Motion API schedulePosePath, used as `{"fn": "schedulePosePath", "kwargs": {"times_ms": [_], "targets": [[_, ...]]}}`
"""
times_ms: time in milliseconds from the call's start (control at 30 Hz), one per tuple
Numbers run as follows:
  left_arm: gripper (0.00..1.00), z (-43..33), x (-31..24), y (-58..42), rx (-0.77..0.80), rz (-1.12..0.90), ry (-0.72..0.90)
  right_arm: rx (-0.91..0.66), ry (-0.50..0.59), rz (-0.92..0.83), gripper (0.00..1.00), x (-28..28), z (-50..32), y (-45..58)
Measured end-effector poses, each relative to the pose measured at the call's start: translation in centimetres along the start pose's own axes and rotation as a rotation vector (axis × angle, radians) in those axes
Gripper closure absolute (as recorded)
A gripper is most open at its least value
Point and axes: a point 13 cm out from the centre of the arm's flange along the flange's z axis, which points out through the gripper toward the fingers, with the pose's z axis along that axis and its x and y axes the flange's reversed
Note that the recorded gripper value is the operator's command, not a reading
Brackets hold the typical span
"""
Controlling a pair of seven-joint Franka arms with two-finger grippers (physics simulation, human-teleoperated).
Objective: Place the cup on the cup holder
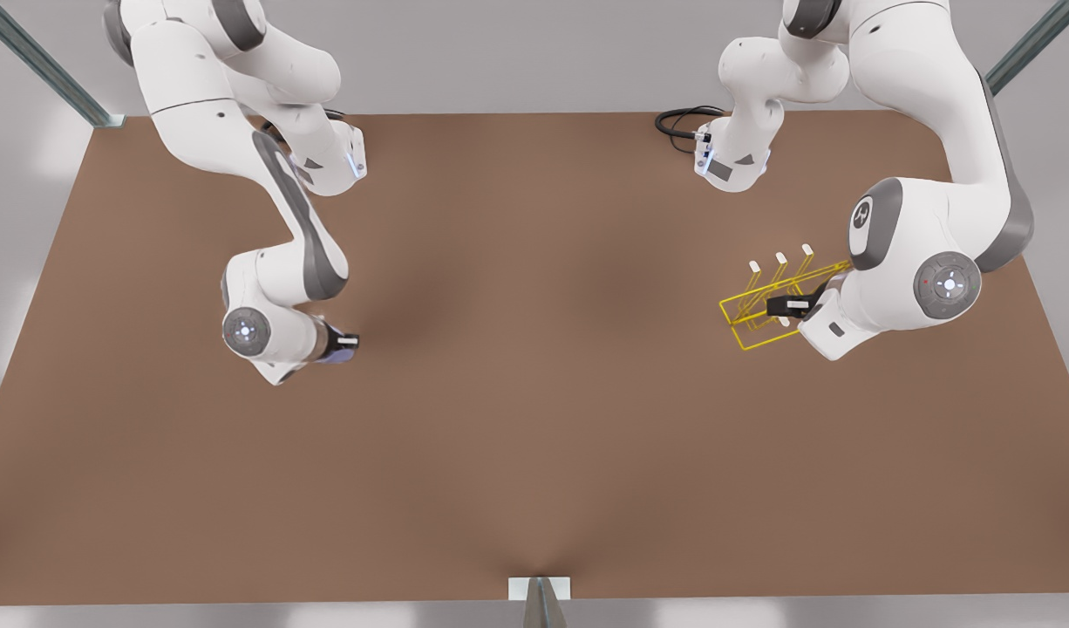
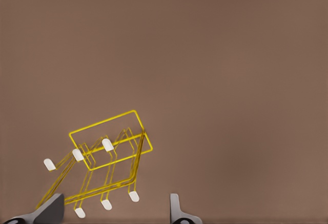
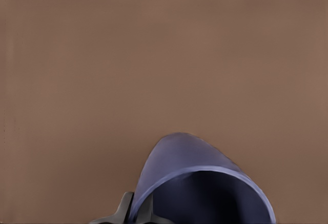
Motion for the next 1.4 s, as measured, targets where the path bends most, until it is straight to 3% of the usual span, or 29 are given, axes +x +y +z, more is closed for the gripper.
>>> {"fn": "schedulePosePath", "kwargs": {"times_ms": [200, 400, 533, 667, 767, 1033, 1067, 1133, 1200, 1400], "targets": [[0.00, 0.2, 0.2, -0.1, -0.001, 0.003, 0.011, -0.372, -0.016, 0.078, 0.79, -6.9, -1.9, 14.1], [0.00, 0.4, 0.3, -0.3, -0.003, 0.006, 0.017, -0.805, 0.026, 0.116, 0.79, -8.7, -7.2, 34.8], [0.00, 0.4, 0.3, -0.3, -0.003, 0.006, 0.017, -0.998, 0.126, 0.180, 0.79, -6.3, -4.7, 46.7], [0.00, 0.7, 0.1, -0.3, -0.005, 0.005, 0.021, -1.061, 0.221, 0.314, 0.79, -4.1, 1.4, 52.2], [0.00, 0.7, 0.1, -0.3, -0.005, 0.005, 0.021, -1.071, 0.233, 0.389, 0.79, -4.2, 3.0, 52.9], [0.00, 0.7, 0.1, -0.4, -0.007, 0.008, 0.023, -0.958, 0.299, 0.459, 0.79, -0.2, 10.2, 53.9], [0.00, 0.7, 0.2, -0.6, -0.008, 0.011, 0.023, -0.951, 0.303, 0.463, 0.33, 0.1, 10.5, 53.9], [0.00, 0.7, 0.2, -0.7, -0.009, 0.014, 0.024, -0.938, 0.302, 0.474, 0.24, 0.1, 10.9, 53.8], [0.00, 0.7, 0.2, -0.7, -0.010, 0.014, 0.024, -0.924, 0.303, 0.488, 0.01, 0.1, 11.5, 53.6], [0.00, 0.6, 0.2, -1.0, -0.011, 0.018, 0.022, -0.775, 0.210, 0.475, 0.00, -0.4, 13.3, 49.0]]}}
